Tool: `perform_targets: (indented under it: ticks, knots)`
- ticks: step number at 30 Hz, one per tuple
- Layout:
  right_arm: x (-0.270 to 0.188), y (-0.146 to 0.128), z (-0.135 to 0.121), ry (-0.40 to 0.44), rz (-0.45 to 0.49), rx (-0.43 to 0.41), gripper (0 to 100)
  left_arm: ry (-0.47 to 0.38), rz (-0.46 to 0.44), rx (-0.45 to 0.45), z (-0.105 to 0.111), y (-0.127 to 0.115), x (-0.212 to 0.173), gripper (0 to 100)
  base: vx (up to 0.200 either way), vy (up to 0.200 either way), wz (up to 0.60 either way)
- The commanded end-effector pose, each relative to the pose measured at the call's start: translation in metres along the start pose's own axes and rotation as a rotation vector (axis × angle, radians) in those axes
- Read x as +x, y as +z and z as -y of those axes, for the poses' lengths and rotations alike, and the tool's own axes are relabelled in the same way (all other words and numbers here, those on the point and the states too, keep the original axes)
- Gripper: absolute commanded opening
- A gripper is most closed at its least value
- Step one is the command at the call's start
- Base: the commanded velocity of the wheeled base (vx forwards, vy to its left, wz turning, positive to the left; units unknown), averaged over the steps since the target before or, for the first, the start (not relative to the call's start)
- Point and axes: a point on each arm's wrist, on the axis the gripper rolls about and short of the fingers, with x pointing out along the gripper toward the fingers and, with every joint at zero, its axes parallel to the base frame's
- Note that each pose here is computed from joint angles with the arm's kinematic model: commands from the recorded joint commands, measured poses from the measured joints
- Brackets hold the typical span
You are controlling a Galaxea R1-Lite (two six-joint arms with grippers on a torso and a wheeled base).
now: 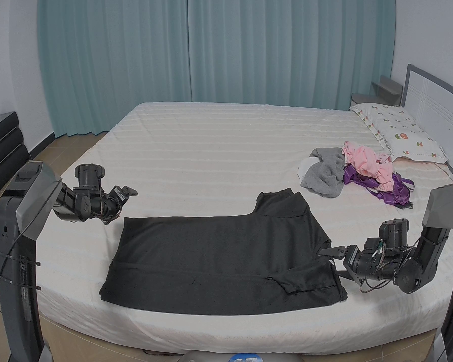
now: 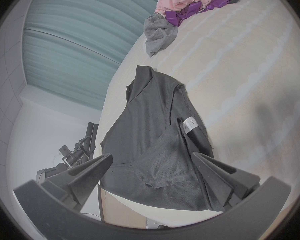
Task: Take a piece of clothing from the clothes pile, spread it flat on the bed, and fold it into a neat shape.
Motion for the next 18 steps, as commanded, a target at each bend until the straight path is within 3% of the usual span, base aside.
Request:
perform_targets:
  ticks: [1,18]
  knots:
    - [0.0026,-0.0078,0.0042,-0.005,-0.016,-0.002,100,0.019,-0.008,0.000,-0.0185,-0.0112,0.0254,100,0.000,0.000,0.00]
    - [0.0032,-0.0132,0.0096,0.023,0.009,-0.021,100,0.016,-0.001,-0.003,-0.0240,-0.0164,0.0301,100,0.000,0.000,0.00]
